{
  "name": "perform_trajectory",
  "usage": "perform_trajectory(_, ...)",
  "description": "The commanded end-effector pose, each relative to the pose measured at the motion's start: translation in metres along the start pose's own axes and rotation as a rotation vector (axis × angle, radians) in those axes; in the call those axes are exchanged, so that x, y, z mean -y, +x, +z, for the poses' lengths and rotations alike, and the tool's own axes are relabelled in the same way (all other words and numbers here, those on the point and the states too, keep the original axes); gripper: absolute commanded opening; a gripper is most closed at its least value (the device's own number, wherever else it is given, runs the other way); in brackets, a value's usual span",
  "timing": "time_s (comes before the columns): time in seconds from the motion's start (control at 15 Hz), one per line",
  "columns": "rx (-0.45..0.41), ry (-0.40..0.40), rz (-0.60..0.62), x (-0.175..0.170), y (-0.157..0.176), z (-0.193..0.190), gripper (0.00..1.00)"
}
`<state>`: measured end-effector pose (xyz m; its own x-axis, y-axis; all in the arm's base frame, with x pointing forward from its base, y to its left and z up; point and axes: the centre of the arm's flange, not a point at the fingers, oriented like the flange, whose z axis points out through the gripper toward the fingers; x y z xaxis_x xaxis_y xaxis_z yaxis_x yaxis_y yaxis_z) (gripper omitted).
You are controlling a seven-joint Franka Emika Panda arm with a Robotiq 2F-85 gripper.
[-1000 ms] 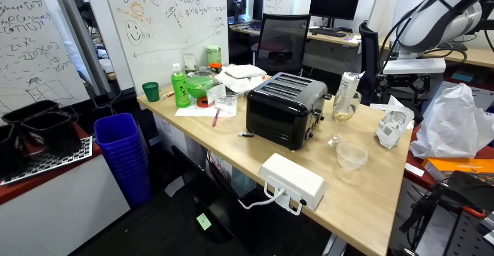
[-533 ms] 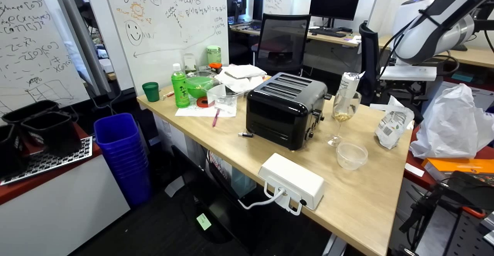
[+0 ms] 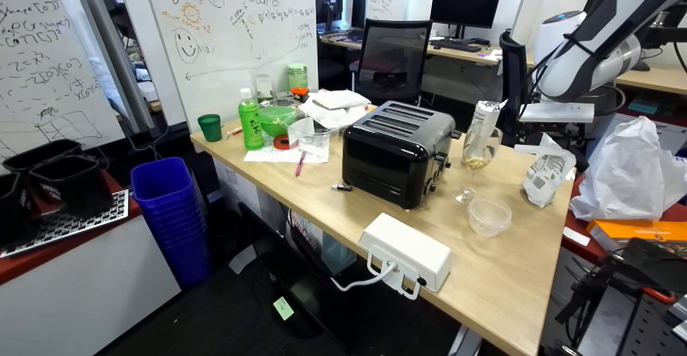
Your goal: Pick up the sachet from the table and move it to the left.
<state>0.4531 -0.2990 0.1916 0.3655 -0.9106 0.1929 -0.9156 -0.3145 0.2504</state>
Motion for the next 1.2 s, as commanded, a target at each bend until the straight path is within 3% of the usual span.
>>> perform_trajectory(0.0, -0.021, -0.021, 0.000, 0.002, 0.002, 0.006, 1.00)
perform_trajectory(0.2, -0.018, -0.029, -0.002, 0.000, 0.001, 0.009, 0.92)
perform_trajectory(0.27, -0.015, -0.031, -0.002, -0.001, 0.001, 0.010, 0.76)
perform_trajectory(1.0, -0.004, -0.006, -0.008, 0.003, -0.003, 0.005, 0.00)
perform_trajectory(1.13, 0.002, 0.000, -0.014, 0.004, -0.005, 0.002, 0.00)
